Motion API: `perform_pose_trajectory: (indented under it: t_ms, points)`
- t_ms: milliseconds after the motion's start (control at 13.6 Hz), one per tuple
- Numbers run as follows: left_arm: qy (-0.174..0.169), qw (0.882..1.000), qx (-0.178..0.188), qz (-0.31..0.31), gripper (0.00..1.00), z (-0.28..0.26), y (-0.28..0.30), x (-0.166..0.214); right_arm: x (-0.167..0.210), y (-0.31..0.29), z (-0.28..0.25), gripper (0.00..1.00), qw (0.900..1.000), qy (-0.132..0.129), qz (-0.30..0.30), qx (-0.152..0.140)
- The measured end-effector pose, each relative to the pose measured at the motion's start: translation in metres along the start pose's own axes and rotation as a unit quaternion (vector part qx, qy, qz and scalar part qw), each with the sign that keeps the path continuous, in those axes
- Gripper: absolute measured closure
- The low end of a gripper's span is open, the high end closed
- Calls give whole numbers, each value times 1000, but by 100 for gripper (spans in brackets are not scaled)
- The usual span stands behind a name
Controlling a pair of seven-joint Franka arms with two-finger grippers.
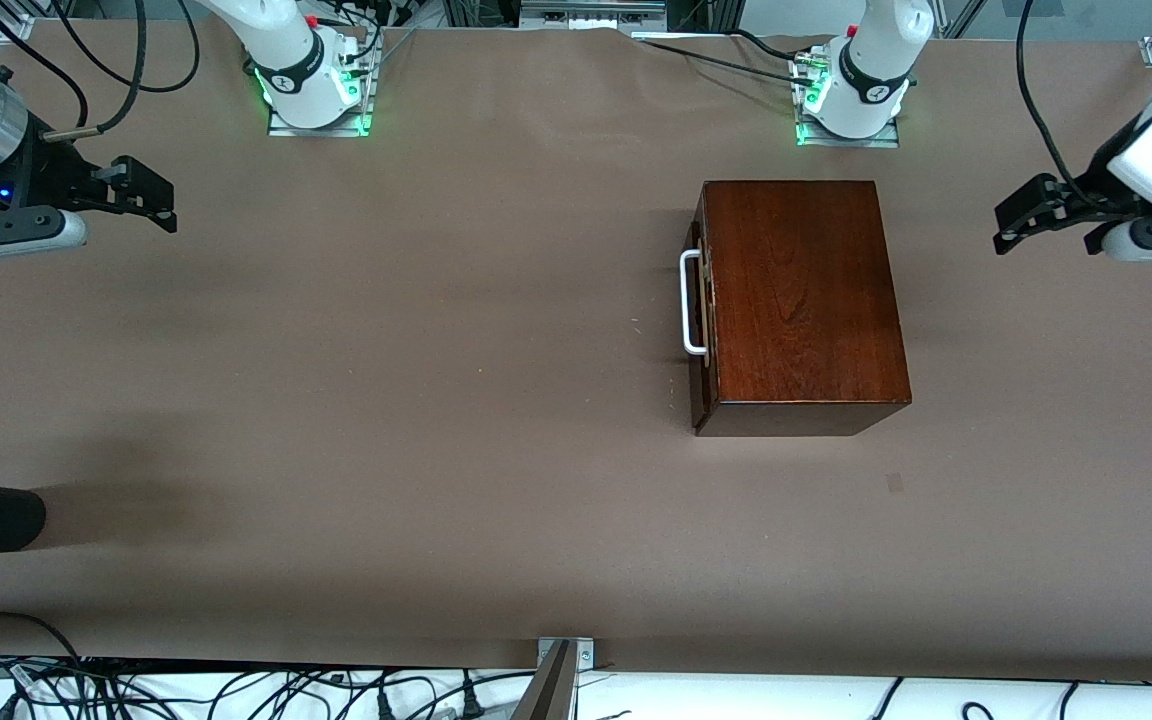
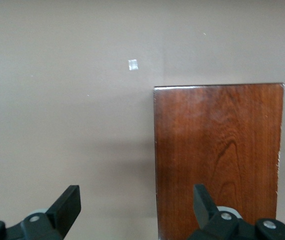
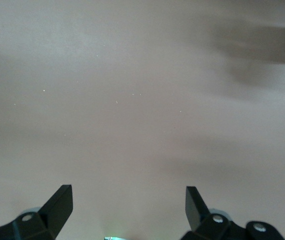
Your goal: Open drawer, take yellow block, close drawer
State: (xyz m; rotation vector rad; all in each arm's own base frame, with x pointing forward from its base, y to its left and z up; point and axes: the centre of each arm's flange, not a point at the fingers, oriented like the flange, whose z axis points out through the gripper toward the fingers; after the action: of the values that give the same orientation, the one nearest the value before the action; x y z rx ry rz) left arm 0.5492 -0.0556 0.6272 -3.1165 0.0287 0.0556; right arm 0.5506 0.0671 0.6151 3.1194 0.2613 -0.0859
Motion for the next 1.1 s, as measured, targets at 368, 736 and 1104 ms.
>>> perform_pose_trajectory:
  t_ms: [368,736,1104]
  points:
    - [-23,996,3,83,0,21,91,-4,0,0,0,0,1000,0,0,0]
    - [-21,994,-12,105,0,62,185,2,0,0,0,0,1000,0,0,0]
    - [-22,998,-33,56,0,108,267,0,0,0,0,0,1000,0,0,0]
